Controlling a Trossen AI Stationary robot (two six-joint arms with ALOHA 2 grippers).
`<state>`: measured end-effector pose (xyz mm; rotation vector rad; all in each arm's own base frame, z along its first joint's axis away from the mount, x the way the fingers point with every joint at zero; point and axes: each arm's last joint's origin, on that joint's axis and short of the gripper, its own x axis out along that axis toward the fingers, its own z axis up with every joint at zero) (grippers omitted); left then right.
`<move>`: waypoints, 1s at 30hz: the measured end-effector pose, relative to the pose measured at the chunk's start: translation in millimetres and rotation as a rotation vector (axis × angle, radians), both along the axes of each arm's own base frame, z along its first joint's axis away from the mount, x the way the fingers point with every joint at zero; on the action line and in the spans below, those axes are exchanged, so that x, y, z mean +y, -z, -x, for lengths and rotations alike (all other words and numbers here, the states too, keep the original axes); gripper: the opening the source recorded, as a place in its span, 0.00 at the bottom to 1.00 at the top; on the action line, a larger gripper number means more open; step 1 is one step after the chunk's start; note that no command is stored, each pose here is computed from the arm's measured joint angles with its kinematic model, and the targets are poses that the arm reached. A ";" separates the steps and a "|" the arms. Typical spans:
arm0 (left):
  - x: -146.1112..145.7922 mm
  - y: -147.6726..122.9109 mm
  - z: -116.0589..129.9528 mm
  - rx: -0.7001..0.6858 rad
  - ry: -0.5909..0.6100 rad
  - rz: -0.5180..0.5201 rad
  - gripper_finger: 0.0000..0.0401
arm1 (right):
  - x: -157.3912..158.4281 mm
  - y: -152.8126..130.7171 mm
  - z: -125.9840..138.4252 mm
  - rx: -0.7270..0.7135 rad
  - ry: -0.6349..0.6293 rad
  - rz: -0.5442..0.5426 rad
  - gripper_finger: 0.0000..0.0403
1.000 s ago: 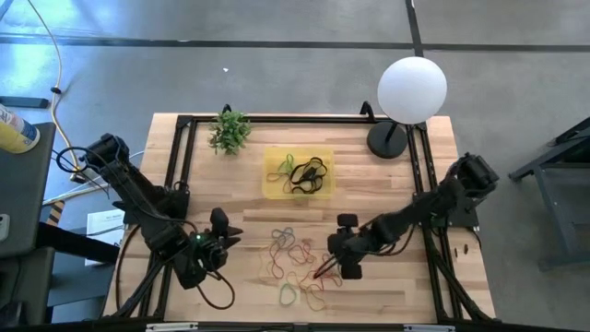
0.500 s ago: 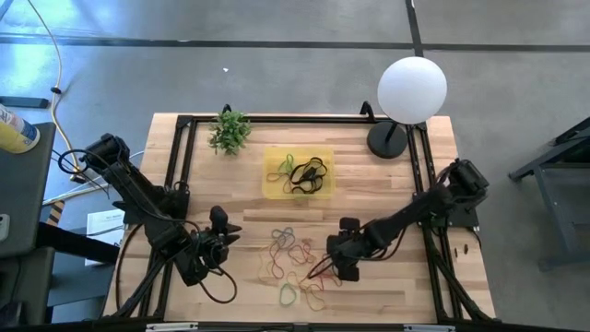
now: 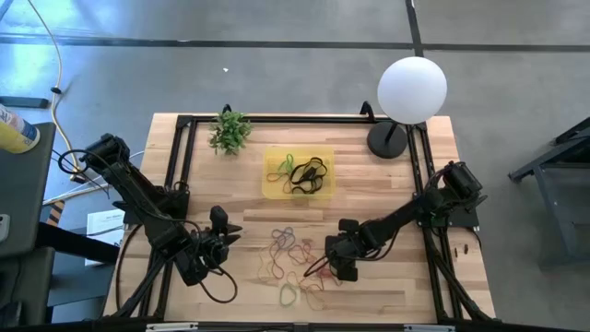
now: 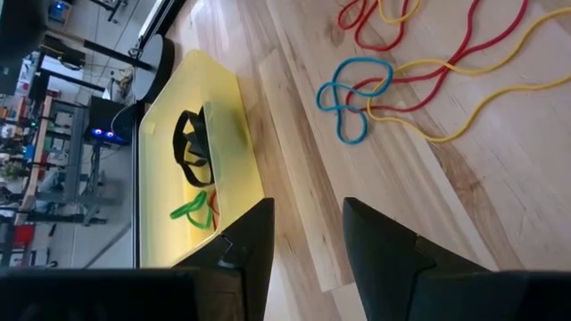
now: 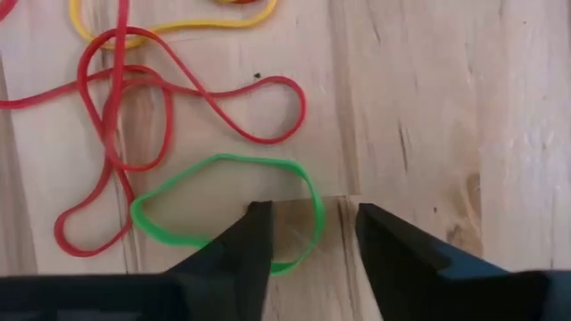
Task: Pick and place rubber bands into bin
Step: Put the green rubber band into the yellow bin
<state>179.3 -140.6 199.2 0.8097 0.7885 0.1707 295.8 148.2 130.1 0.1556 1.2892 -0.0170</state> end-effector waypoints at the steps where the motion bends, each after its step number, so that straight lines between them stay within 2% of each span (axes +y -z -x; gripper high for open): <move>1: 0.0 0.0 0.0 -0.001 0.000 0.000 0.30 | -0.2 0.1 0.1 0.001 0.001 0.001 0.34; 8: -0.1 -0.4 -0.4 -0.012 -0.004 -0.003 0.30 | -0.1 0.8 0.8 0.008 -0.001 -0.002 0.06; 10: -0.2 -0.4 -0.4 -0.012 -0.005 -0.002 0.30 | -0.2 0.9 0.9 0.009 0.000 -0.001 0.02; 14: -0.2 -0.4 -0.4 -0.015 -0.009 0.003 0.30 | -0.1 0.5 0.9 0.005 0.003 0.003 0.04; 19: -0.2 -0.4 -0.4 -0.019 -0.013 0.009 0.30 | -1.5 -7.7 3.7 -0.012 -0.007 0.008 0.01; 30: -0.2 -0.3 -0.4 -0.018 -0.013 0.010 0.30 | -14.5 -57.8 9.7 -0.203 -0.046 0.086 0.01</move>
